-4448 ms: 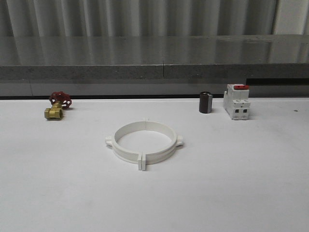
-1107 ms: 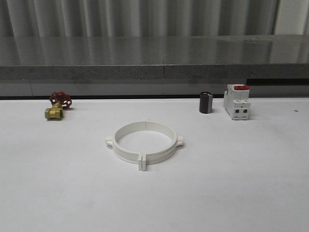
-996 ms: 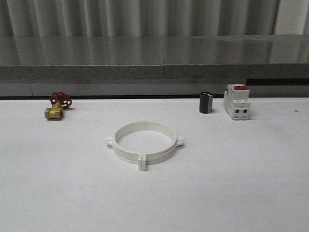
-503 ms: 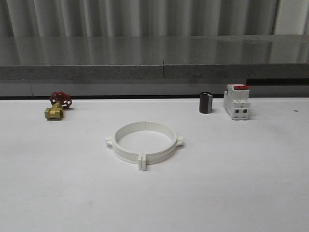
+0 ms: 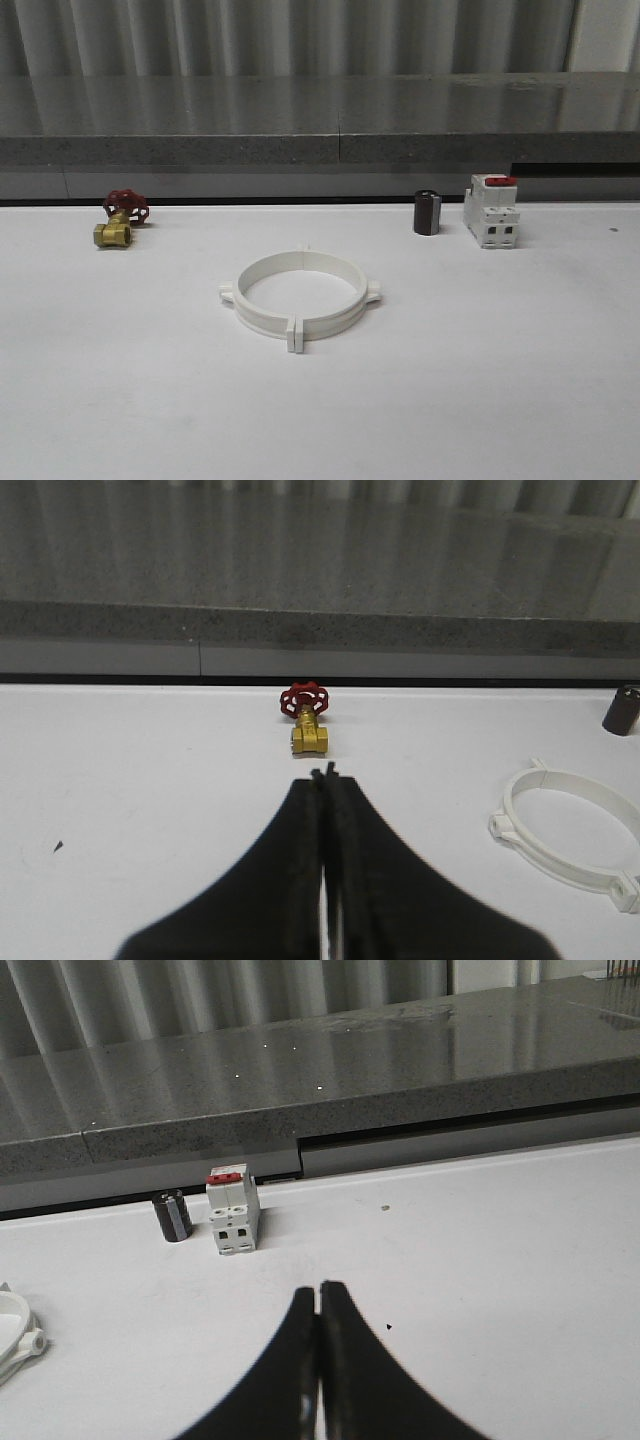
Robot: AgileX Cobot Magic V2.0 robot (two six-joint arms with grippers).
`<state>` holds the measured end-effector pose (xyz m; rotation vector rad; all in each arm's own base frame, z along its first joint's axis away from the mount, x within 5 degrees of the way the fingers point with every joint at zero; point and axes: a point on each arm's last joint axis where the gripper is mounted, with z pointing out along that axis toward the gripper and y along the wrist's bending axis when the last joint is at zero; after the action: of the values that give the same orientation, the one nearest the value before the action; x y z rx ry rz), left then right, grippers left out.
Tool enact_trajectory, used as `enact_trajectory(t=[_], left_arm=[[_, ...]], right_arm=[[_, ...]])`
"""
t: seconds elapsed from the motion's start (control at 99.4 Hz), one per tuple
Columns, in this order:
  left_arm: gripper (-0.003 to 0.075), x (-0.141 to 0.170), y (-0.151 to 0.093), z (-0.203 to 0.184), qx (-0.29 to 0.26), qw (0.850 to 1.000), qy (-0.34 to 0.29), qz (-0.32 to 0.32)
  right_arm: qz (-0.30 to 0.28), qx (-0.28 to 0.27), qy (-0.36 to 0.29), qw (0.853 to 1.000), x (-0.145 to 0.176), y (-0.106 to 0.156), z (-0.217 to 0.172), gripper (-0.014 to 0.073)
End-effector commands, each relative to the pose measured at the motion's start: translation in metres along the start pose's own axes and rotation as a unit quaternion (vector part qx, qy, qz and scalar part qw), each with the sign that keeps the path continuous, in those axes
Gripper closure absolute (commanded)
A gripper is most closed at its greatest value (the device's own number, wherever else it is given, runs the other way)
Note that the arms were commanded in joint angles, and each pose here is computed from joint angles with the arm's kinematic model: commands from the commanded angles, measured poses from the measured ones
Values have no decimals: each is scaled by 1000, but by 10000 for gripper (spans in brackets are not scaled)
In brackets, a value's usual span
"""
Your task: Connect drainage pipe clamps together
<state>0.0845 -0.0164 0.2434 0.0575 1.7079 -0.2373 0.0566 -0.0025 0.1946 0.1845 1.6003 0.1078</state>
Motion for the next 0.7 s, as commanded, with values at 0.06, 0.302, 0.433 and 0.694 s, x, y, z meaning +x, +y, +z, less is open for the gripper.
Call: enact_trajectory(t=[0.06, 0.302, 0.433, 0.694], left_arm=[[740, 7, 1, -6, 9, 996, -90, 16], [740, 34, 10, -20, -35, 990, -135, 17], [740, 36, 11, -28, -49, 988, -148, 17], [740, 37, 11, -28, -50, 988, -144, 20]], right_arm=[[-7, -6, -53, 999, -12, 2, -3, 713], [-7, -6, -53, 999, -12, 2, -3, 713], [-7, -6, -53, 999, -12, 2, -3, 713], [-7, -6, -53, 999, -12, 2, -3, 713]])
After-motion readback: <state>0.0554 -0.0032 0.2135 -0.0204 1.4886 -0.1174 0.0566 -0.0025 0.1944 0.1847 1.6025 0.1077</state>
